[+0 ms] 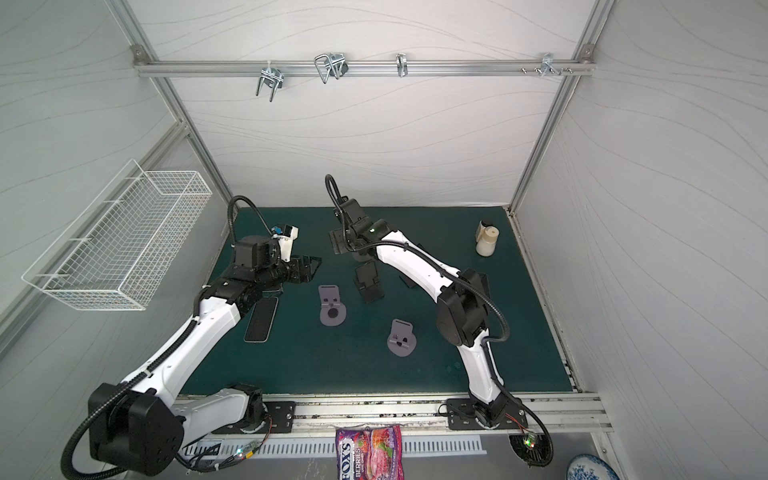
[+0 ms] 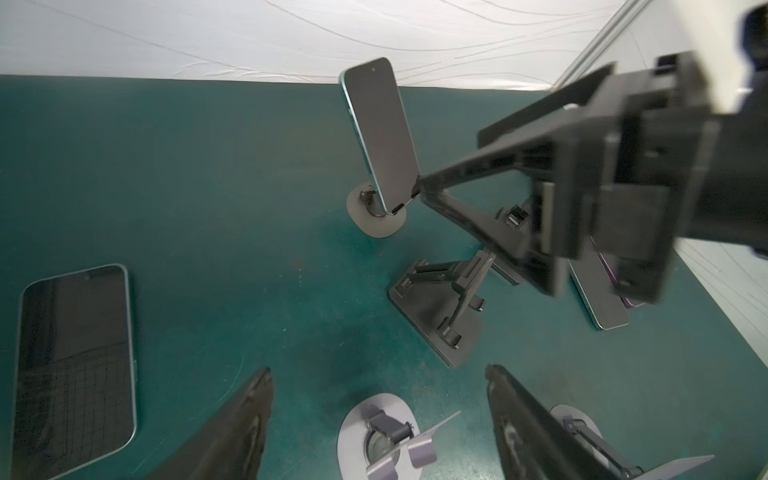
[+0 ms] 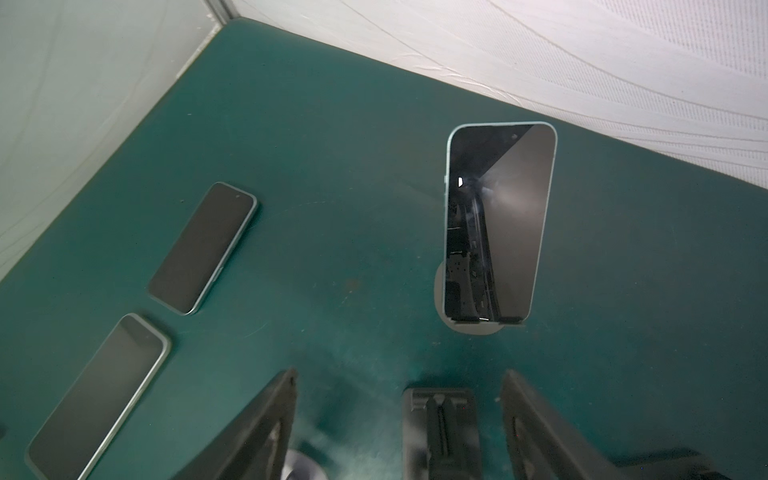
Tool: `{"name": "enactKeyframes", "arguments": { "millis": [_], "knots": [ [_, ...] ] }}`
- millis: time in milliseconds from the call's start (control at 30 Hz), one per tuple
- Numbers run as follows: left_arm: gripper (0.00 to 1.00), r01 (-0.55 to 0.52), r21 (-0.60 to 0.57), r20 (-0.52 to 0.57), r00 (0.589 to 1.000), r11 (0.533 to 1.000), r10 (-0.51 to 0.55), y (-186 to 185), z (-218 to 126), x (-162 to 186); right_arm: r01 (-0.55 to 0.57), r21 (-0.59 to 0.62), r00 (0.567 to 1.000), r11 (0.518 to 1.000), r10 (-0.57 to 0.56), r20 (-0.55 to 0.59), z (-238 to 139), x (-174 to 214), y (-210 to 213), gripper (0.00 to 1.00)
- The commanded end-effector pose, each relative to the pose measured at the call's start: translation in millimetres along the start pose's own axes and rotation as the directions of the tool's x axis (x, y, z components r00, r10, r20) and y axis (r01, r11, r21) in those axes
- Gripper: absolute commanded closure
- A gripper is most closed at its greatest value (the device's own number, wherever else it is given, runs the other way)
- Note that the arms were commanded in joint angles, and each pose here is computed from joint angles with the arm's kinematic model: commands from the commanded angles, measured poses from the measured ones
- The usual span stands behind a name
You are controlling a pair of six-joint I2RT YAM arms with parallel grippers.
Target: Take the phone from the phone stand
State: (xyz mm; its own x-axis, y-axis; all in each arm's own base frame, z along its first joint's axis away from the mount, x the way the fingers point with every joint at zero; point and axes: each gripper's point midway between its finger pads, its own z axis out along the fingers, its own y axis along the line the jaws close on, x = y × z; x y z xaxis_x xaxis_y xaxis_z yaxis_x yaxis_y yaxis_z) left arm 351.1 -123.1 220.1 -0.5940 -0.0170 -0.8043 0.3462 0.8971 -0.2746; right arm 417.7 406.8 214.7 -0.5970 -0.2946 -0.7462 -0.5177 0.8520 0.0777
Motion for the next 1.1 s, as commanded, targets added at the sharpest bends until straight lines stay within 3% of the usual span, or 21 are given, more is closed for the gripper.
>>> {"name": "enactKeyframes", "arguments": {
  "millis": [0, 267, 500, 1067],
  "knots": [
    [0.19, -0.074, 0.018, 0.133, 0.989, 0.997, 0.071, -14, -8, -44, -0.024, 0.012, 0.999, 1.0, 0.024, 0.034, 8, -14, -11, 0.21],
    [0.18, -0.096, 0.032, 0.162, 0.983, 0.995, 0.09, -16, -4, -41, -0.053, 0.025, 0.998, 0.998, 0.052, 0.017, 30, -13, -35, 0.2],
    [0.18, -0.178, 0.081, 0.206, 0.966, 0.981, 0.159, -28, -5, -42, -0.062, 0.019, 0.998, 0.998, 0.062, 0.003, 44, -9, -46, 0.2],
    [0.17, -0.426, 0.207, 0.221, 0.898, 0.881, 0.382, -60, -13, 6, -0.069, 0.027, 0.997, 0.997, 0.07, -0.022, 75, 3, -53, 0.18]
  ]
}}
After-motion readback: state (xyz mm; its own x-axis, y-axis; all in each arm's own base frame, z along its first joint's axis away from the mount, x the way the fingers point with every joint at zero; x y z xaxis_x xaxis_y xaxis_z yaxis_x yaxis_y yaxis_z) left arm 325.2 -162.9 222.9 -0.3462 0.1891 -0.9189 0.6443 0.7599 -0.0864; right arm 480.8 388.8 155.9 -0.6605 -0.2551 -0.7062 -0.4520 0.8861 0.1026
